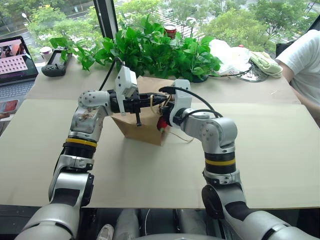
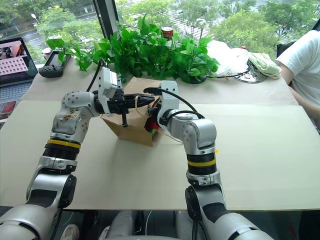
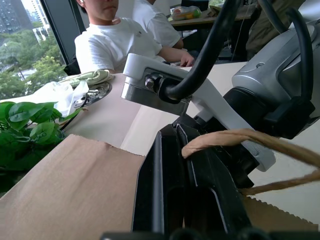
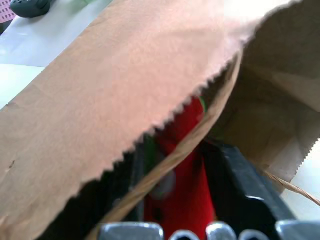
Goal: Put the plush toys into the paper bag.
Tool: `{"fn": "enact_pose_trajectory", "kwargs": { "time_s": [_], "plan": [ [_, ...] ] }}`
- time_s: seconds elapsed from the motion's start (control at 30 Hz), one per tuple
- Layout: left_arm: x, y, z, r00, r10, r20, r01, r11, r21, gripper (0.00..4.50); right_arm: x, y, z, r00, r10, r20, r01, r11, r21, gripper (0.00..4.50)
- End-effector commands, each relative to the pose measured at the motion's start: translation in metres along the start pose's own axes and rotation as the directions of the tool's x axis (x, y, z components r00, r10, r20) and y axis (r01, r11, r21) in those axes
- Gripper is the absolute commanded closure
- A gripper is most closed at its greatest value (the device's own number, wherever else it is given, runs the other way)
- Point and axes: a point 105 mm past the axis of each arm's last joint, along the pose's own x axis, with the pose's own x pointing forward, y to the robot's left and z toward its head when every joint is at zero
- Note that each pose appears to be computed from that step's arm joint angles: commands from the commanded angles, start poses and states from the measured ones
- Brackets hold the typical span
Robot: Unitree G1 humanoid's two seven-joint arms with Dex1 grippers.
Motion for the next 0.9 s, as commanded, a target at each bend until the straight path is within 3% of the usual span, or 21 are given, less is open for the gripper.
{"fn": "enact_pose_trajectory", "kwargs": {
  "time_s": [0.03, 0.43, 0.9],
  "plan": [
    [0.001, 0.003, 0.015, 1.000, -0.003, 0.021, 0.002, 0.998, 0.068, 4.50, -0.014, 0.009, 0.007, 0.997, 0.066, 0.045, -0.066, 0.998, 0.006, 1.16],
    [-0.001, 0.004, 0.013, 1.000, 0.007, 0.019, -0.008, 0.997, 0.071, 4.50, -0.076, -0.039, -0.010, 0.996, 0.087, 0.003, -0.086, 0.988, -0.129, 1.16],
    [-0.002, 0.004, 0.015, 1.000, 0.008, 0.018, -0.009, 0.997, 0.076, 4.50, -0.064, -0.037, -0.058, 0.981, 0.082, -0.175, -0.129, 0.953, -0.275, 1.16]
  ]
}}
